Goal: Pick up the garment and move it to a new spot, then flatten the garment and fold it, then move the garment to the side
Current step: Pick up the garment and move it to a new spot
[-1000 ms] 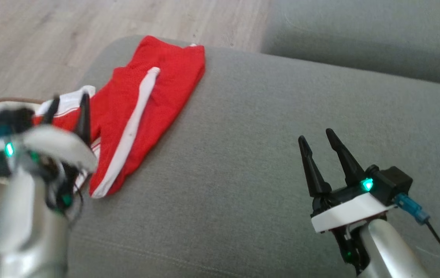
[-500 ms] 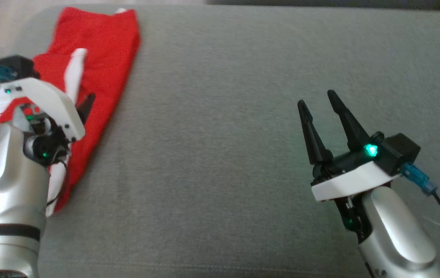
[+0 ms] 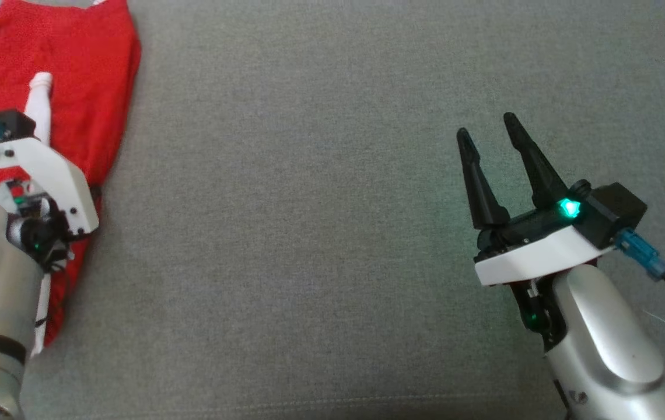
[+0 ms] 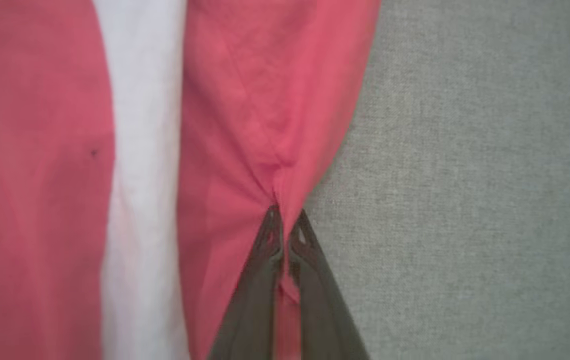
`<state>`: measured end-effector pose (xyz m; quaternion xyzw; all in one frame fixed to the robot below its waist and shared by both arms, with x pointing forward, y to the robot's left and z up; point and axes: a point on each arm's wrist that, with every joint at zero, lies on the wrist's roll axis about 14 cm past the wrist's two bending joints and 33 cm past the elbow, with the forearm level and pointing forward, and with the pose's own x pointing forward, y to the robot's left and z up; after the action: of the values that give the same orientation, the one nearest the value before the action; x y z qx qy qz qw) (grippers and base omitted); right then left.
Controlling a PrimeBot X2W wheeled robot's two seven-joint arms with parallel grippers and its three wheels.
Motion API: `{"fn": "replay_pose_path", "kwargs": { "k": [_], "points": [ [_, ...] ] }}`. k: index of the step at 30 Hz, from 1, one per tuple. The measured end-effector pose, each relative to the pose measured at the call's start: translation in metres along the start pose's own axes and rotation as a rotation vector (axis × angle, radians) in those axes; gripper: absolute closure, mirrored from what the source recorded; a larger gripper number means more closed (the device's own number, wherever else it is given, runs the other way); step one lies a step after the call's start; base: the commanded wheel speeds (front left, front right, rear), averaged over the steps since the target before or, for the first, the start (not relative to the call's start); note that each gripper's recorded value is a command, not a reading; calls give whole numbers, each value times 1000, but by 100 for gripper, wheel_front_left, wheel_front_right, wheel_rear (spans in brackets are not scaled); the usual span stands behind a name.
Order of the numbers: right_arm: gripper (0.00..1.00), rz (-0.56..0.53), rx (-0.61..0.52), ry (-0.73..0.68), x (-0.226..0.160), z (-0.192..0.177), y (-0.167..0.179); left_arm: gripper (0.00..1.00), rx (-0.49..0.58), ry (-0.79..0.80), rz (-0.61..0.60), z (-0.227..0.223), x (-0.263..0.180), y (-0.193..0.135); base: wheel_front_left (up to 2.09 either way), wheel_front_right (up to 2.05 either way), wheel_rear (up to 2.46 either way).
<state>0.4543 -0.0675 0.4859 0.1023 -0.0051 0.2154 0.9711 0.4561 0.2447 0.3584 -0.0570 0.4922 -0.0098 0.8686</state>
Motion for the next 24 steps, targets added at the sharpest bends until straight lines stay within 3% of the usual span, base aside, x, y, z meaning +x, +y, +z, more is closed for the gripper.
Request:
{"fn": "replay_pose_path", "kwargs": {
  "k": [3, 12, 19, 24],
  "points": [
    [0, 5, -4, -14, 0, 6, 3, 100, 12, -19, -4, 0, -6, -2, 0, 0, 0],
    [0, 14, -24, -77, -17, 37, 18, 100, 222, -255, -77, 54, -63, -39, 0, 0, 0],
    [0, -27, -23, -116, -45, 53, 19, 100, 437, -458, -232, 97, -128, -114, 0, 0, 0],
    [0, -84, -38, -148, -63, 66, 6, 100, 568, -664, -426, 133, -182, -202, 0, 0, 0]
  ]
}}
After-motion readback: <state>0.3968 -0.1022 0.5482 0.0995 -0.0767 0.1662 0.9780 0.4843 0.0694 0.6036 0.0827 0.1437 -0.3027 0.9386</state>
